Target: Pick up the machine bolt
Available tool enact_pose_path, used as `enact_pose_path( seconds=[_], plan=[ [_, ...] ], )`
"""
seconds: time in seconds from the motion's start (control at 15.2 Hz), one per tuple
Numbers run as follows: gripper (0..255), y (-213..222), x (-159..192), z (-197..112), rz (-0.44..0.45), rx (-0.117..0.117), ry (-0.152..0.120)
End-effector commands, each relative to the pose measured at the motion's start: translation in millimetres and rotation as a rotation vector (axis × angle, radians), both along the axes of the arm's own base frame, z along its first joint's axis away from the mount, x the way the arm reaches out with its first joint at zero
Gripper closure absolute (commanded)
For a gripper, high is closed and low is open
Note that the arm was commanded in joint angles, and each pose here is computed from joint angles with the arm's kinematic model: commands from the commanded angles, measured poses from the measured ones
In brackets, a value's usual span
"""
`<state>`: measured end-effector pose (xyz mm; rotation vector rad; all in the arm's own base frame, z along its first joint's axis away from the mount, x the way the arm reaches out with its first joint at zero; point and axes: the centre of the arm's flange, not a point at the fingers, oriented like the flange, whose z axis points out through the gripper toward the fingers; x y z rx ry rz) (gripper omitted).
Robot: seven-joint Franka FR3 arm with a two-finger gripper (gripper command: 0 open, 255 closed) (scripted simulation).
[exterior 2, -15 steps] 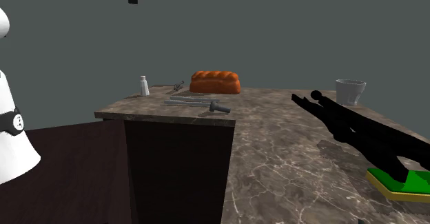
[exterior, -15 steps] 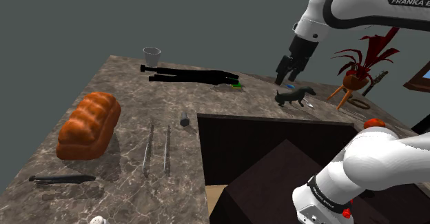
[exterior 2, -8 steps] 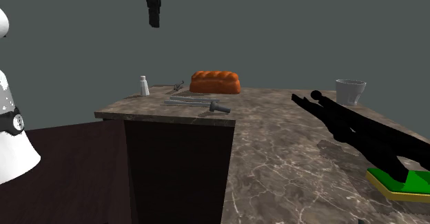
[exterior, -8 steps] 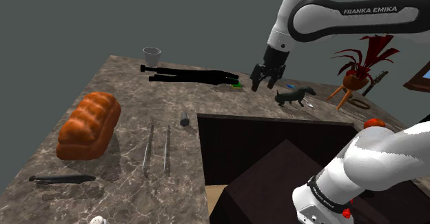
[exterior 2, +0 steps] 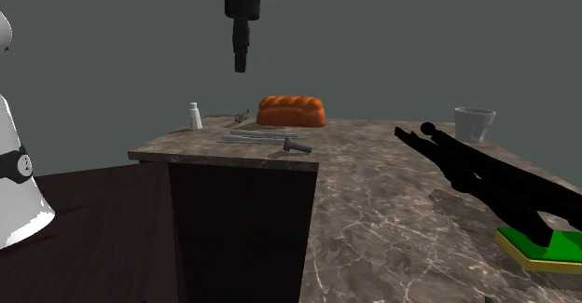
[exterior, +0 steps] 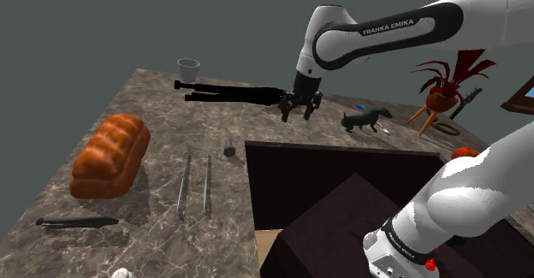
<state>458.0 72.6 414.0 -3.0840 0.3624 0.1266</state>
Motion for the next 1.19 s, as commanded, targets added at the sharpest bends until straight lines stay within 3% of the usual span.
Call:
enact_pose_path(
  seconds=[0.0, 1.12],
  plan=[
    [0, 13.3, 18.8, -16.5, -0.026, 0.004, 0.009],
    [0, 80.5, 174.7, -170.8, -0.233, 0.025, 0.085]
  ],
)
